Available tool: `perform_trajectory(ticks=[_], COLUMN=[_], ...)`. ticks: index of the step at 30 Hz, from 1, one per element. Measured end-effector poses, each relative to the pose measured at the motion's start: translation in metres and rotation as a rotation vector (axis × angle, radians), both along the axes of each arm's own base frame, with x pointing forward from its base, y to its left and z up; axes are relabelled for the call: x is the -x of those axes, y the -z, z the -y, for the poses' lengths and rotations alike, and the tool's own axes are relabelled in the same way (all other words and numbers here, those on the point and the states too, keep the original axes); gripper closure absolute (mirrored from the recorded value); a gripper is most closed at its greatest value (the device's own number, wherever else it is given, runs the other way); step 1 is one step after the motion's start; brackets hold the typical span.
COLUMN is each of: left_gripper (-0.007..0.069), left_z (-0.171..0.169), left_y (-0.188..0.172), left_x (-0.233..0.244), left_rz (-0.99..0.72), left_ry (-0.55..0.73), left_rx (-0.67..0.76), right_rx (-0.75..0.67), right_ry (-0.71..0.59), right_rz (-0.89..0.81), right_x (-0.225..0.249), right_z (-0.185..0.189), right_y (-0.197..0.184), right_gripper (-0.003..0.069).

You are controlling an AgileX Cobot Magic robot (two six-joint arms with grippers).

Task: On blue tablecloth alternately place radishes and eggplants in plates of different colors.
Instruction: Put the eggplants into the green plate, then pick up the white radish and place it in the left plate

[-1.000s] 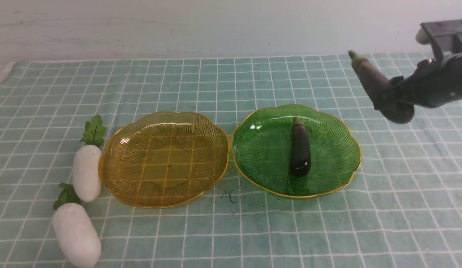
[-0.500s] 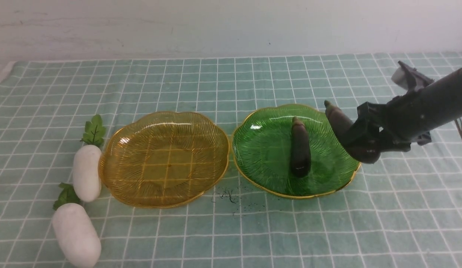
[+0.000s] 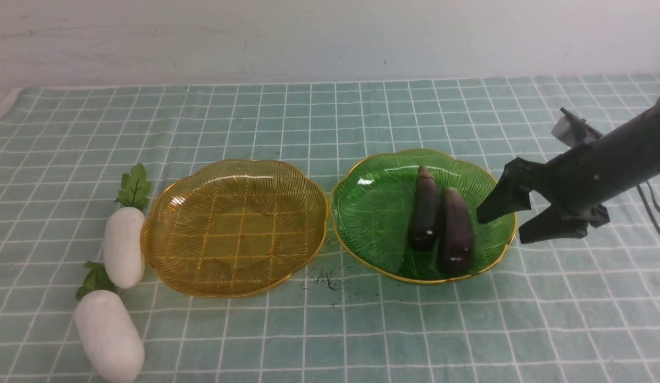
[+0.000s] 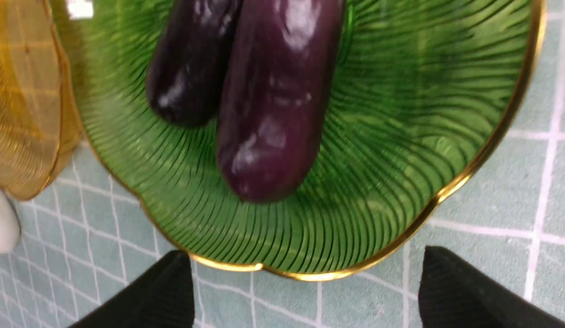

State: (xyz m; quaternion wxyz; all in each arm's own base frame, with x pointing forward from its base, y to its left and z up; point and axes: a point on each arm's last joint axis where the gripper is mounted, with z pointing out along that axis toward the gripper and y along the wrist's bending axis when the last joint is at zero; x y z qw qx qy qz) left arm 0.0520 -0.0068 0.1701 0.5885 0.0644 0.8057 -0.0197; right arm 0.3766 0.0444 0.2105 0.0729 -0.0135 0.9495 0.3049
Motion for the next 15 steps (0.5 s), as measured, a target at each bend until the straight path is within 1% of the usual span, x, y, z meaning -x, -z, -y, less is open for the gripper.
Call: perform_trajectory(ticks=[4,7,10,15], left_gripper=[0.0633,0.0633,0.0633,0.0633], left_z=[0.000,0.000,0.000,0.000], left_y=[0.000,0.000,0.000,0.000], left_x=[0.000,0.000,0.000,0.000], left_rz=[0.000,0.000,0.000,0.000], left_ry=[0.000,0.000,0.000,0.000], left_rx=[0.000,0.000,0.000,0.000], right_rx=[0.034,0.087,0.175,0.316], right_ry=[-0.005,0.012,0.025,0.058], right_rz=[0.044,0.052,0.062,0.107], right_x=[-0.006,-0.002,0.008,0.042], right_z=[0.002,0.007,0.014,0.025], right_y=[-0.018,-0.030,-0.044,-0.075], right_gripper=[0.0110,0.0179,0.0275,0.0442])
